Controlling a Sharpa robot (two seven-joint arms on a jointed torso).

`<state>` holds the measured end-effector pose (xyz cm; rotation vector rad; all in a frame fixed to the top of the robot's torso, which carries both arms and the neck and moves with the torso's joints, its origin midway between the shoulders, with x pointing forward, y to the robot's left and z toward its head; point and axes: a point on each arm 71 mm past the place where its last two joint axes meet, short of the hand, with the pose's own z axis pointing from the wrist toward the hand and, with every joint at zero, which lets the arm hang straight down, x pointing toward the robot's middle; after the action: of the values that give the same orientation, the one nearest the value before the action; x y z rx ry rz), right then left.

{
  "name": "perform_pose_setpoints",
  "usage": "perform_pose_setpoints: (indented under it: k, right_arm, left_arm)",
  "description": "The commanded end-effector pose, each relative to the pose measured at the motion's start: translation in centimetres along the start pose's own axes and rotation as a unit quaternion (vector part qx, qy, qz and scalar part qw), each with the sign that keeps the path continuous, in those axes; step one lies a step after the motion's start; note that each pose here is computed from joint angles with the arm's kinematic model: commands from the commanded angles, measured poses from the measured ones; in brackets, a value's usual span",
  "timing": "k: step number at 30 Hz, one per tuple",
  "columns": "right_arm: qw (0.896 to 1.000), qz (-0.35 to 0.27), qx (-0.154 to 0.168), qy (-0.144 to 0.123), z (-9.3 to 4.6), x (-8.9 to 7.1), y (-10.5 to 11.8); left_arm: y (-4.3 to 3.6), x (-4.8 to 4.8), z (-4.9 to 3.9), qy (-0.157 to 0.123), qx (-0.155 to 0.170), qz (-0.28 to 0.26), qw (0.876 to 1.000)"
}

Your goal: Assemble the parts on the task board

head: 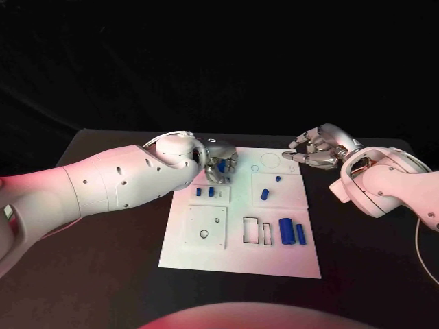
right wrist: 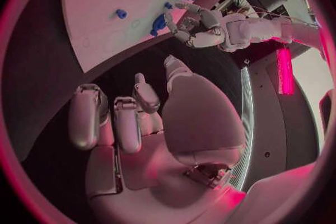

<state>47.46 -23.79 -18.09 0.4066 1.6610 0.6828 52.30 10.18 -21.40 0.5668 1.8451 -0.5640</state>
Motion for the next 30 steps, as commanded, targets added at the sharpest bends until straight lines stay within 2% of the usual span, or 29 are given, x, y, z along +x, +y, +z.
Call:
perform_pose_setpoints:
  k: [1, 8, 18, 30]
  right_arm:
    - [1.000, -0.004, -0.006, 0.001, 0.0, 0.1, 0.2]
    - [1.000, -0.005, -0.007, 0.001, 0.0, 0.1, 0.2]
    - [1.000, -0.005, -0.007, 0.002, 0.0, 0.2, 0.3]
    - [1.000, -0.007, -0.008, 0.002, 0.0, 0.2, 0.3]
  left_arm:
    - [-0.01, 0.30, 0.18, 0.023, -0.006, 0.009, 1.000]
    - [-0.08, 0.54, 0.47, 0.030, -0.006, 0.007, 1.000]
    - [-0.50, 1.40, 0.73, 0.033, 0.000, -0.003, 0.999]
    - [-0.26, 1.72, 0.69, 0.040, -0.005, -0.007, 0.999]
